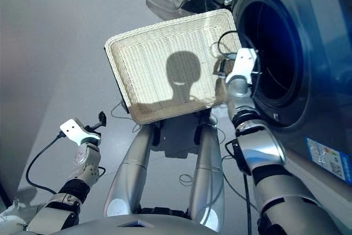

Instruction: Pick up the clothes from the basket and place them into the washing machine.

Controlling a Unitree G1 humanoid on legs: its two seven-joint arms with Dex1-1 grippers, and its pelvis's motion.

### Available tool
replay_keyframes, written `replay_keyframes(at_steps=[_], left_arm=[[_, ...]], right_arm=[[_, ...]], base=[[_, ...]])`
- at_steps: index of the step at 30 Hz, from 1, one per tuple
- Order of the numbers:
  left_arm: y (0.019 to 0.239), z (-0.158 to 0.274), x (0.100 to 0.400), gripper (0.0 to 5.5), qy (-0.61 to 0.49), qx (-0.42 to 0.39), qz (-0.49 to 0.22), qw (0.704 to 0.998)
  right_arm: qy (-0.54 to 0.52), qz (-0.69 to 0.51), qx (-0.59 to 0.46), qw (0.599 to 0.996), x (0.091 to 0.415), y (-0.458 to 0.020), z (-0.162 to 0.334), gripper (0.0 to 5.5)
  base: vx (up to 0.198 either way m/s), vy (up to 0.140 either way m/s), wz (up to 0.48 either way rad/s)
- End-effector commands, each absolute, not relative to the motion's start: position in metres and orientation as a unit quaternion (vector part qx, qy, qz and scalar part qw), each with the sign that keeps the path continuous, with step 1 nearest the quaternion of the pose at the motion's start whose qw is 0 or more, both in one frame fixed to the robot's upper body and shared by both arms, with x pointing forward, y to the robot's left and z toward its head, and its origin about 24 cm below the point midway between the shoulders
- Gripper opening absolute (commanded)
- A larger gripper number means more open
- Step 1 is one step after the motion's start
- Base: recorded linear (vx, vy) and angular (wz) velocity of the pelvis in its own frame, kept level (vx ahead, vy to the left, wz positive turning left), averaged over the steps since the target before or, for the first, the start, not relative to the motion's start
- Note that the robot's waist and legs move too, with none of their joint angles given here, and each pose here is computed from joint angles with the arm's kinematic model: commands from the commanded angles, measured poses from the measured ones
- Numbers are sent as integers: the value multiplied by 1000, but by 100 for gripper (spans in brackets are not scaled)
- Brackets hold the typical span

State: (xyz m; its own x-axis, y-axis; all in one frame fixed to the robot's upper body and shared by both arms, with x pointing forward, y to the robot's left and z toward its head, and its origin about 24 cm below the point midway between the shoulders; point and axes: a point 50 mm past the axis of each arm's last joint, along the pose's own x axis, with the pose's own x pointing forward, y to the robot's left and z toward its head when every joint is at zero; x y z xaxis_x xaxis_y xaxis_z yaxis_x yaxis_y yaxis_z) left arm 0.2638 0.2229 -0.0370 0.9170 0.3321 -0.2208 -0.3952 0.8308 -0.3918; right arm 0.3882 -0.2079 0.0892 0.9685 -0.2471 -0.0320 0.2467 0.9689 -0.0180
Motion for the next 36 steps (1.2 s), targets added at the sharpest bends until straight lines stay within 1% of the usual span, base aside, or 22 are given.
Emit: replay_keyframes(at_steps=[1,5,9,10,11,16,20,23,28,30,32,36], left_arm=[[235,-44,256,550,74,-190,213,955],[231,-58,246,550,114,-149,199,962],[227,-71,233,550,146,-122,184,964],[227,-71,233,550,146,-122,184,964],[224,-80,225,550,169,-98,178,964],[223,-96,206,550,216,-66,161,961],[222,-113,182,550,273,-22,135,952],[221,-122,166,550,305,-10,126,944],[215,-132,149,550,338,-2,97,936],[213,-135,142,550,350,1,94,932],[212,-137,139,550,357,-9,98,929],[208,-142,131,550,377,12,80,923]], right_arm=[[-22,-122,-7,992,382,-218,91,550],[42,-124,10,991,360,-212,44,550],[115,-116,27,986,327,-201,-9,550],[115,-116,27,986,326,-201,-9,550],[150,-118,27,981,307,-200,-32,550],[218,-108,13,970,266,-197,-71,550],[264,-90,-9,960,231,-203,-94,550],[298,-61,-56,951,210,-203,-107,550],[371,-48,-91,923,173,-209,-130,550],[386,-41,-108,915,162,-209,-135,550],[391,-45,-113,912,159,-212,-135,550],[419,-55,-105,900,141,-215,-143,550]], base=[[0,0,0],[-29,12,-7],[13,0,-11],[0,0,0],[0,0,0],[64,-11,-46],[62,-9,-41],[55,-10,-78],[34,-22,-9],[25,-20,-18],[0,0,0],[39,-23,15]])
